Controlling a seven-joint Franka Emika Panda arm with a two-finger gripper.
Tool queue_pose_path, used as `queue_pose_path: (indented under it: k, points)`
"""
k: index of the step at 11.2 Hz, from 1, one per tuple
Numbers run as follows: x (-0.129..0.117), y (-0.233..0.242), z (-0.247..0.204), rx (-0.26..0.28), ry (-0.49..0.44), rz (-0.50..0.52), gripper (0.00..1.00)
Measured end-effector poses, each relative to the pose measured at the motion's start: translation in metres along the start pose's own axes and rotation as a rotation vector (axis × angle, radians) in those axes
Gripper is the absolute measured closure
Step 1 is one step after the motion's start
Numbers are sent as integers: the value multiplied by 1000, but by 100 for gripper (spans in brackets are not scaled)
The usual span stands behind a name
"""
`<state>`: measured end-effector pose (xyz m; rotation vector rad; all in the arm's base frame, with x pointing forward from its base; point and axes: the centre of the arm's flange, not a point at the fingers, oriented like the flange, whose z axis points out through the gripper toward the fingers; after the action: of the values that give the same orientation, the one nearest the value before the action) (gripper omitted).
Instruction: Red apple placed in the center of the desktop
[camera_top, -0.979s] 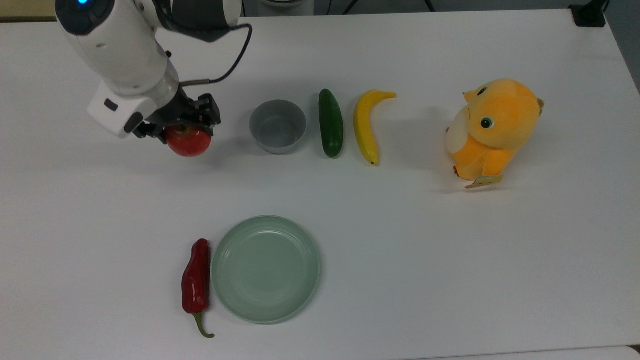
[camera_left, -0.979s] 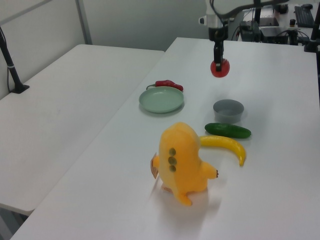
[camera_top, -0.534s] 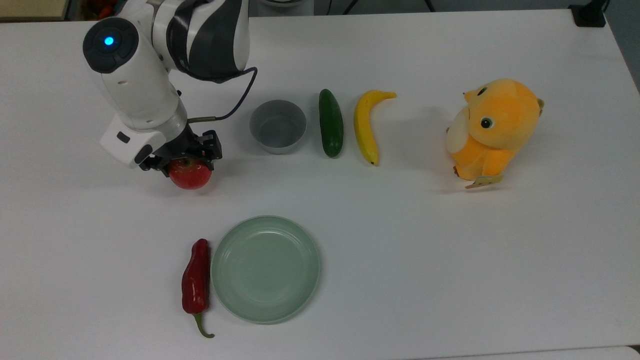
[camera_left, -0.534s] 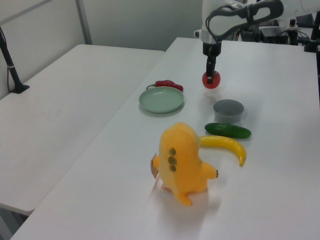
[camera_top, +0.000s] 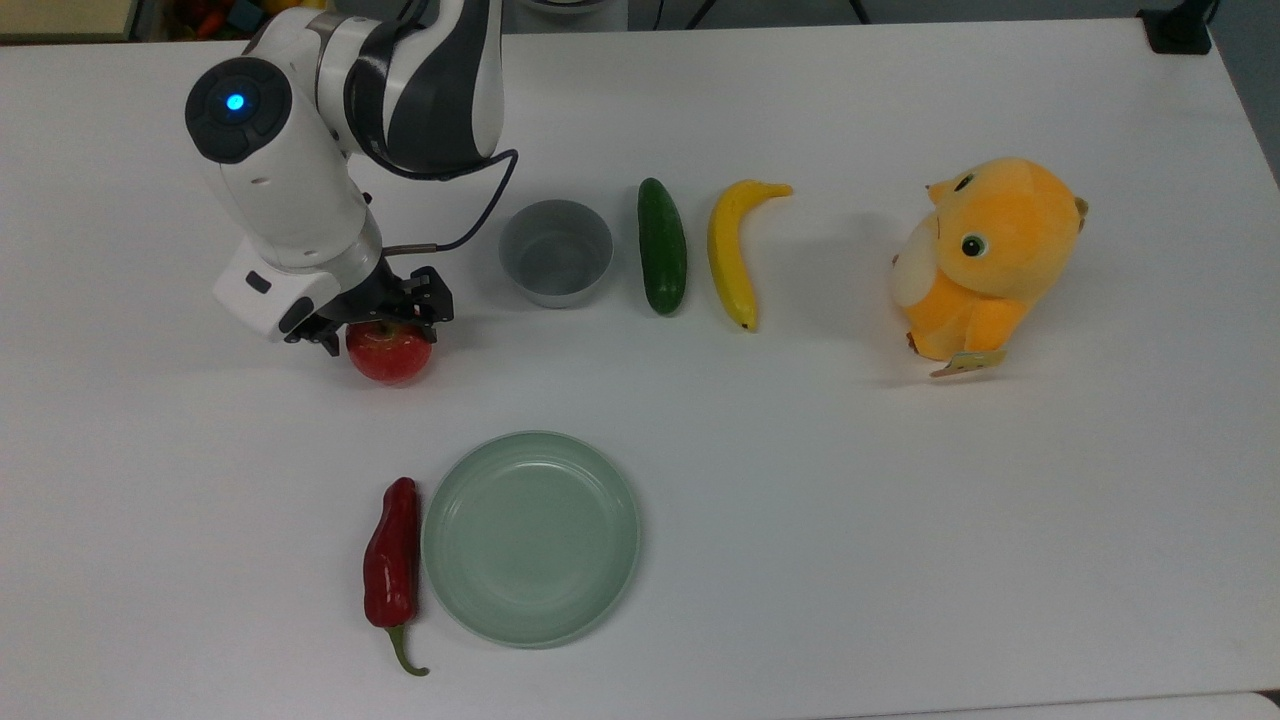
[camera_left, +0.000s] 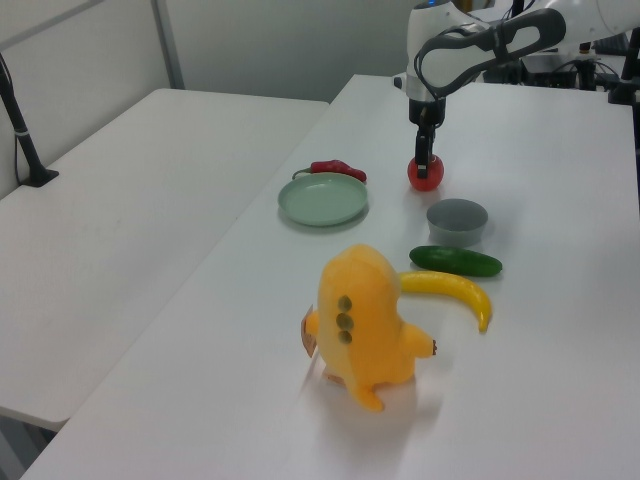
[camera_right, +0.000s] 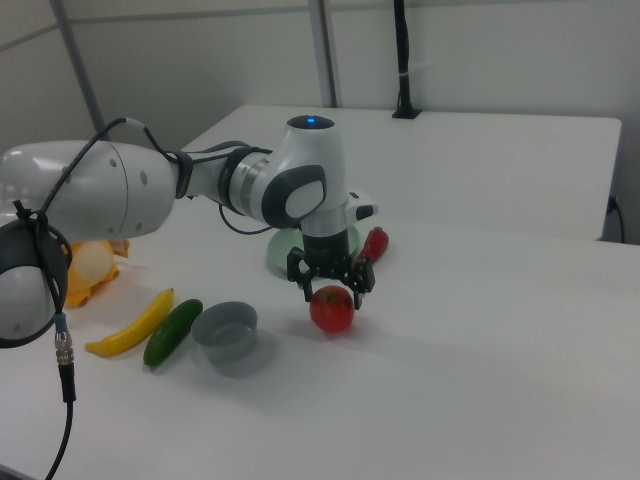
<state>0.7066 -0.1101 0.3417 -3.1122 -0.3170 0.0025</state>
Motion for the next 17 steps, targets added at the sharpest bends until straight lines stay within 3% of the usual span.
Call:
queue_pose_path:
  k: [2,4,7,9,13,17]
  points:
    - [0,-1,-20,-6,28,32,0]
    - [-6,-8,-74,-8,77,95,0]
    - [-46,-39,-189,38,78,312,0]
    - [-78,-60,-247,63,68,381,0]
    - [-134,-117,-316,100,1,336,0]
    - [-151,-166,-307,92,-59,300,0]
